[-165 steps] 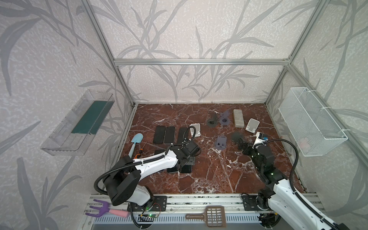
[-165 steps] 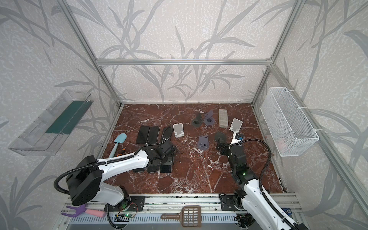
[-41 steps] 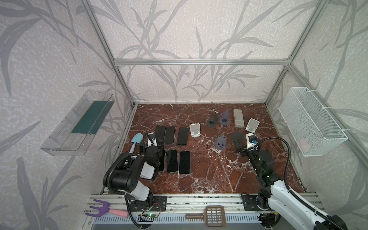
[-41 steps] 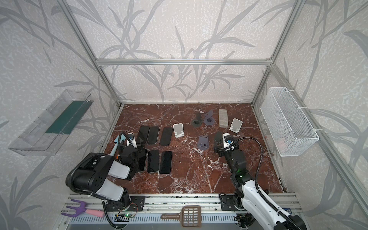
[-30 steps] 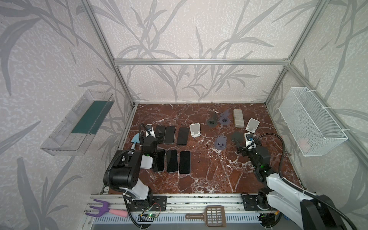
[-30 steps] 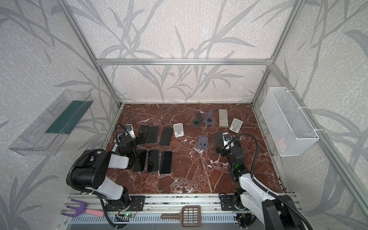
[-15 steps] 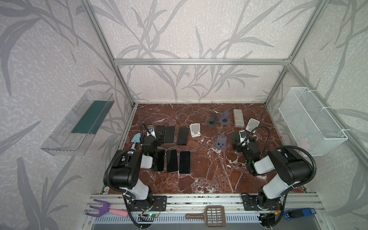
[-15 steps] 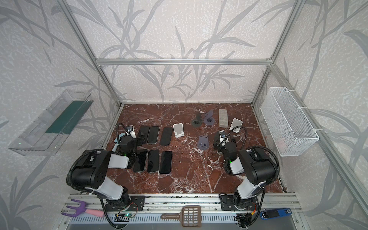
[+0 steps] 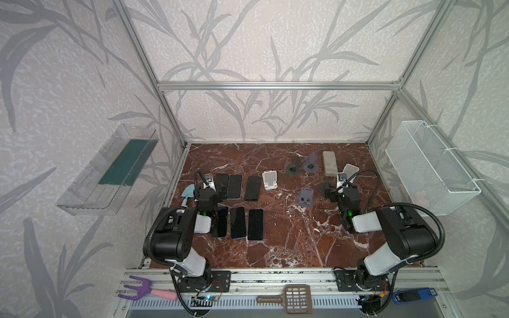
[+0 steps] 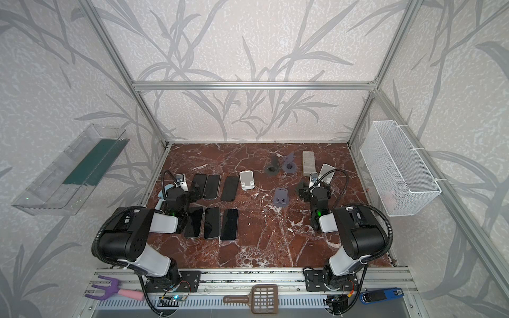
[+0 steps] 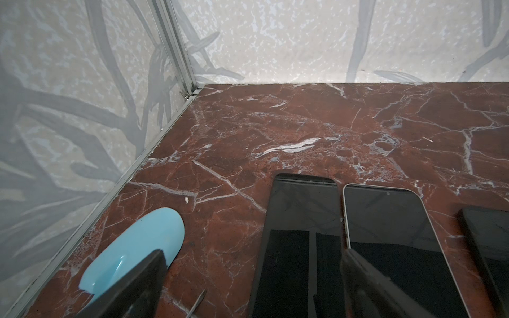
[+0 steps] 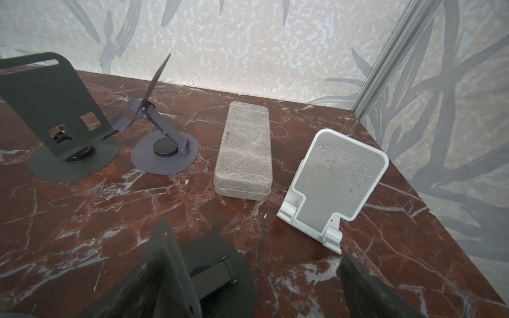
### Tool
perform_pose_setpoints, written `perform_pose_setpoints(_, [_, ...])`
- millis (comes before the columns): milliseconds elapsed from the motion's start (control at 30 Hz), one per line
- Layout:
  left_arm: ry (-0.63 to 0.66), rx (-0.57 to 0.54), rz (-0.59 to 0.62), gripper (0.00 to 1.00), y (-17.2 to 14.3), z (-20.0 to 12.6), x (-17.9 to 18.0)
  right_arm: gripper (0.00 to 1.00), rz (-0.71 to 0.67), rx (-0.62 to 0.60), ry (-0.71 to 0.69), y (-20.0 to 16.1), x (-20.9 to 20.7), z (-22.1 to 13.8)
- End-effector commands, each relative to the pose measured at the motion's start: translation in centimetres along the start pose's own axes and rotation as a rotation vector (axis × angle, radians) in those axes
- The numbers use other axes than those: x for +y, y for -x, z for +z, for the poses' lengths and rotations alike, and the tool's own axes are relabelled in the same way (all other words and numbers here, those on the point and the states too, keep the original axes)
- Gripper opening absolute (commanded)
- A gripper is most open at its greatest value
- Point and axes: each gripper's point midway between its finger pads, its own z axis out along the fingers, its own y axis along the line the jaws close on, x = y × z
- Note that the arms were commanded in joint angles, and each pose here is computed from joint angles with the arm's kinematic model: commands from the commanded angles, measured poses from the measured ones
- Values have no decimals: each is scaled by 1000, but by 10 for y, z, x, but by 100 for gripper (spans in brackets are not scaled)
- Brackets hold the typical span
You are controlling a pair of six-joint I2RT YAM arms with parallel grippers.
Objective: Remove the phone from the phone stand
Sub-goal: Reset both arms
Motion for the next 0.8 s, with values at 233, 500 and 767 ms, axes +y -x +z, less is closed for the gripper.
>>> perform_pose_setpoints(233, [0,-28,-13,99,10,0,1,99,13,-9,-26,5,-6,0])
perform_pose_setpoints(500, [-4,-22,-16,99,10,1,1,99,13,-10,-25,5,-6,0])
perform_pose_setpoints(767, [-25,-9,-19,99,9,3,-1,99,11,-8,-26,5,-6,-1])
